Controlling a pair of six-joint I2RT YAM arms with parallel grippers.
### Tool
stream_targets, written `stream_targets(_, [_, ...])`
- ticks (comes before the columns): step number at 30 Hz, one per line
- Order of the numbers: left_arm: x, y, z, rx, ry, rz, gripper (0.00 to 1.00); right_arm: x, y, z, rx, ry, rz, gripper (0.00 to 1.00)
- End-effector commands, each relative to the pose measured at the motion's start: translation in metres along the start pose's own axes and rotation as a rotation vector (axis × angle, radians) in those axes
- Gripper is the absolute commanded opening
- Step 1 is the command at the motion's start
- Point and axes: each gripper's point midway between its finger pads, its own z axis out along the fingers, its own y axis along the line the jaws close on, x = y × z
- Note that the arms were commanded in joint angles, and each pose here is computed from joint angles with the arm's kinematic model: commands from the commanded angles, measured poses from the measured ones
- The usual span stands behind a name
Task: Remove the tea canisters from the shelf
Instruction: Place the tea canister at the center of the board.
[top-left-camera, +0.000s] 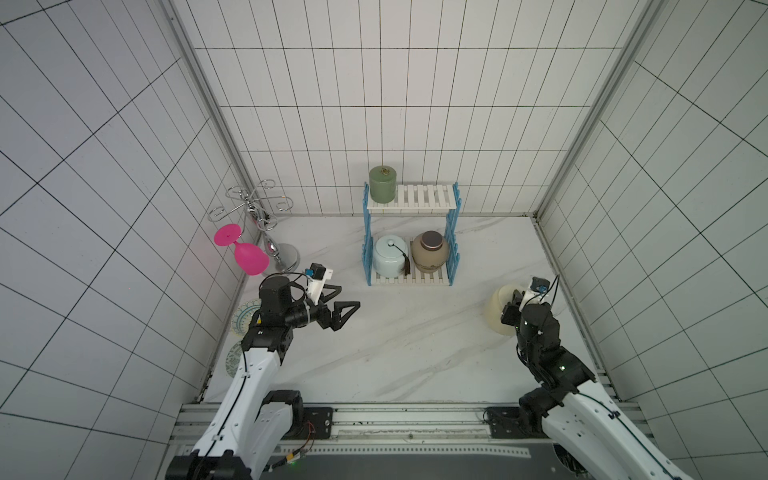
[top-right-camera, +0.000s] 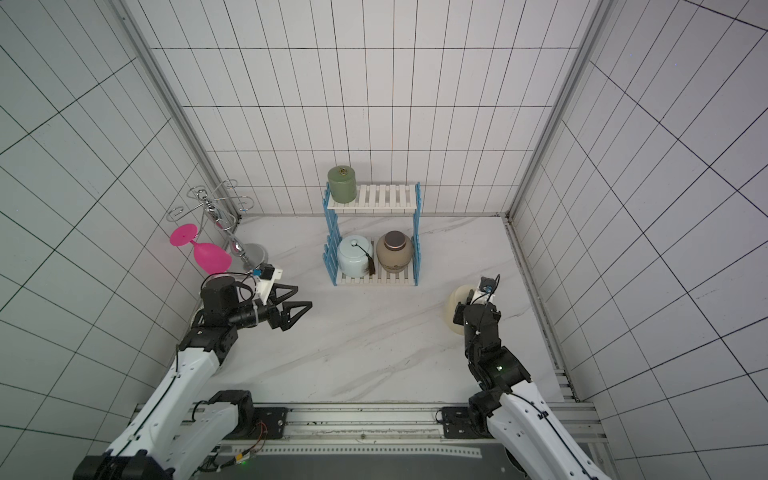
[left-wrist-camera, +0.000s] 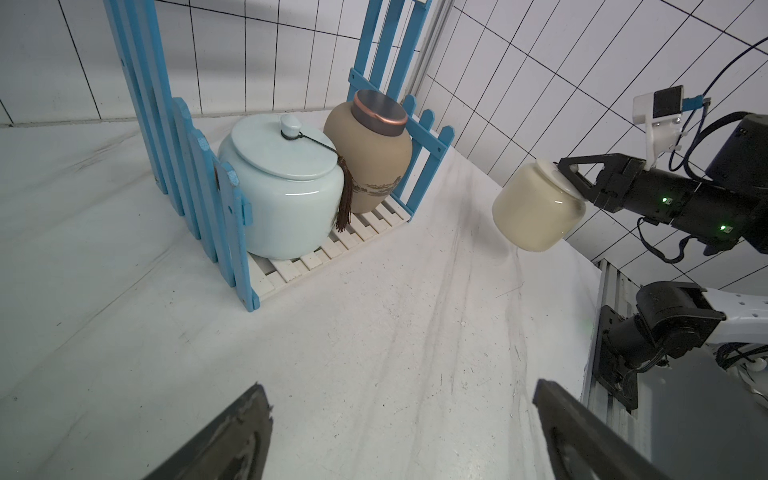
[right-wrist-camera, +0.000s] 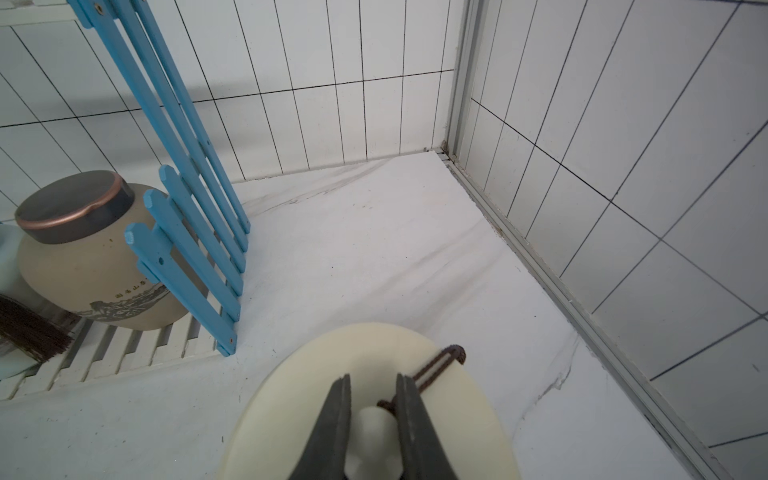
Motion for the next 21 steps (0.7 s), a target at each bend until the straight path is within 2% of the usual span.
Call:
stream_targets(1, [0.0, -0.001, 0.001, 0.014, -0.009, 0.01, 0.99, -0.035, -0.015, -0.006, 0.059, -0.171, 0.161, 0.0])
stream_targets(21, [0.001, 0.005, 0.001, -0.004, -0.01, 0.002, 0.99, 0.007, -0.033, 0.0, 0.123, -0.109, 0.163, 0.0])
